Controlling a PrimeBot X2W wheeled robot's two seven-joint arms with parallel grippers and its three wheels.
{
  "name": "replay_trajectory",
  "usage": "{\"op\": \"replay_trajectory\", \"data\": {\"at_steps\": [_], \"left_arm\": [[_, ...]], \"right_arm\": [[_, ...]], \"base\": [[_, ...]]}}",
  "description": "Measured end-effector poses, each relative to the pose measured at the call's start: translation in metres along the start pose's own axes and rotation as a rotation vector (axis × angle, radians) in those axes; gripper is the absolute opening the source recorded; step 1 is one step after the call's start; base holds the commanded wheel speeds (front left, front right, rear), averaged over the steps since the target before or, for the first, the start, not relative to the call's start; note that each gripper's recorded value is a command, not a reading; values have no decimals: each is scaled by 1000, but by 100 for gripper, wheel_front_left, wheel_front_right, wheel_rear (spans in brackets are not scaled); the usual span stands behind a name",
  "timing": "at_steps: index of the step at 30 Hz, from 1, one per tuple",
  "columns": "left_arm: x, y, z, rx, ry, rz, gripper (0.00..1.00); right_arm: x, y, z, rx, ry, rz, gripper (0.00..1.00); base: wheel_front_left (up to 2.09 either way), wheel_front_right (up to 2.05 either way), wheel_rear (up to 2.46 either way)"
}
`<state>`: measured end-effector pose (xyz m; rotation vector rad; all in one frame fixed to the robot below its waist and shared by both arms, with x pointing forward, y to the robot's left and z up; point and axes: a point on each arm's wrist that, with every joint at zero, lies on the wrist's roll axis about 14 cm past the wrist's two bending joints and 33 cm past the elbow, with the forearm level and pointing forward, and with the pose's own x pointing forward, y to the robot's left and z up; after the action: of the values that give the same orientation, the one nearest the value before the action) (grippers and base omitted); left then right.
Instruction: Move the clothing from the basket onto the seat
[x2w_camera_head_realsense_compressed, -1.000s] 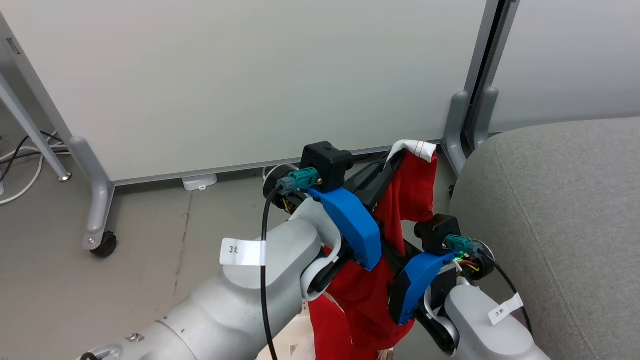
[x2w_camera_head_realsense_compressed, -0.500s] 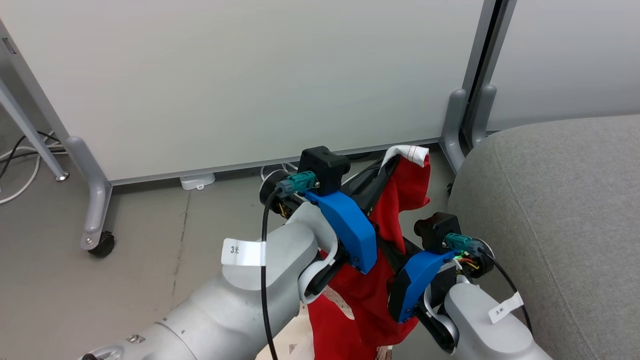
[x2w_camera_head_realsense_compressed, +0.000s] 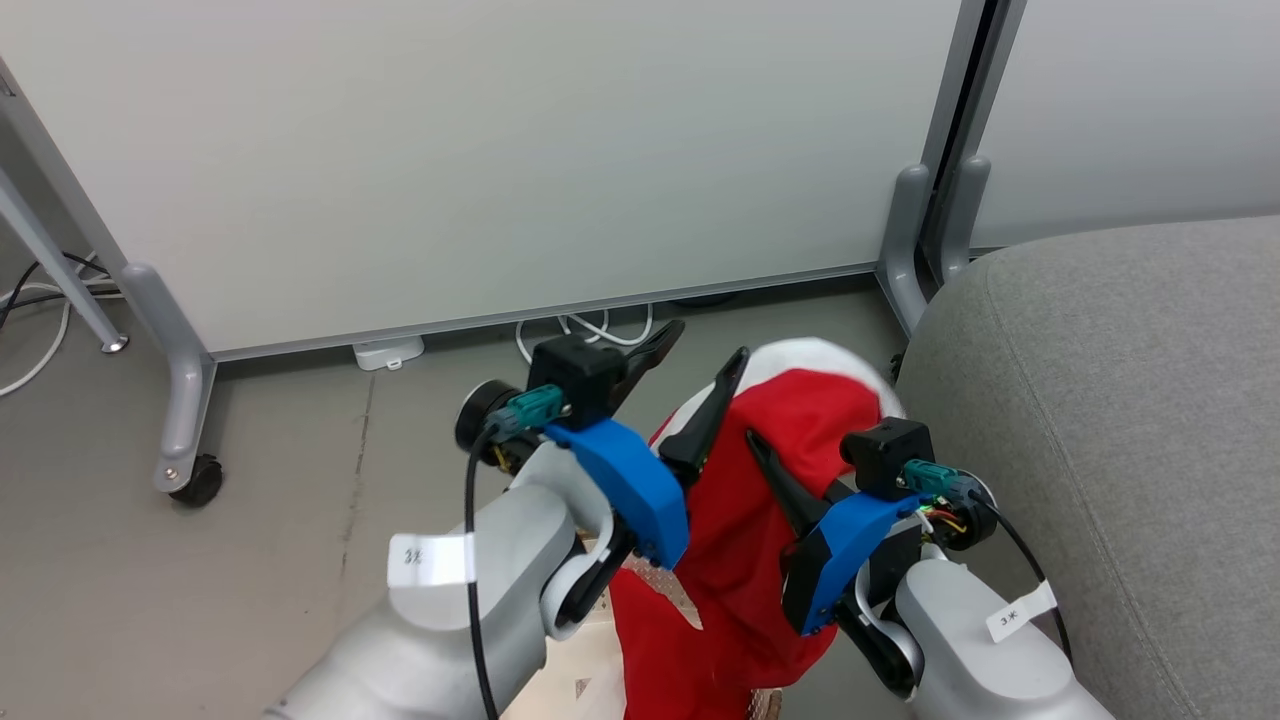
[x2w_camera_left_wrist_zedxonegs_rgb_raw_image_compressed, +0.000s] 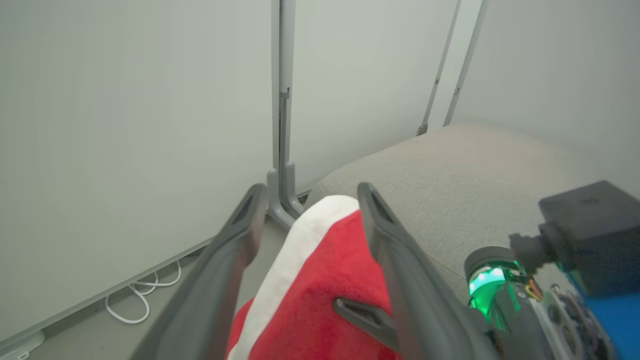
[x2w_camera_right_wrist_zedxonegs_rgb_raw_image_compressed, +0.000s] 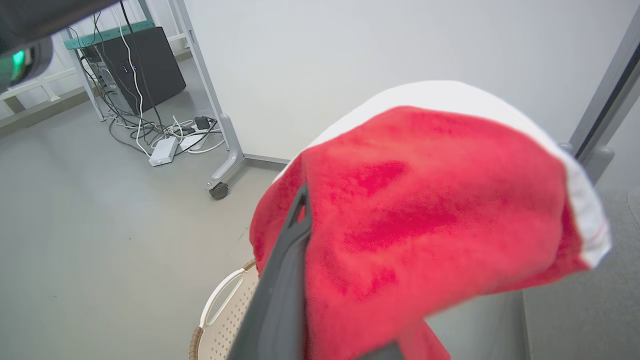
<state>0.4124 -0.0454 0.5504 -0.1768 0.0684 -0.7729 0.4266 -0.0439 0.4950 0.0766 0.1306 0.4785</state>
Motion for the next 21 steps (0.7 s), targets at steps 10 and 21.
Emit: {"op": "replay_trajectory", "data": {"at_steps": [10,21], "left_arm": [[-44,24,-21,2,-55,98,100],[-86,36,-40,-5,-84,186,100]], "right_arm": [[5,-5,2,-4,-14,-9,0],[8,-12,6,-4,-30,-28,0]], "base": [[0,0,0],[0,0,0]]}}
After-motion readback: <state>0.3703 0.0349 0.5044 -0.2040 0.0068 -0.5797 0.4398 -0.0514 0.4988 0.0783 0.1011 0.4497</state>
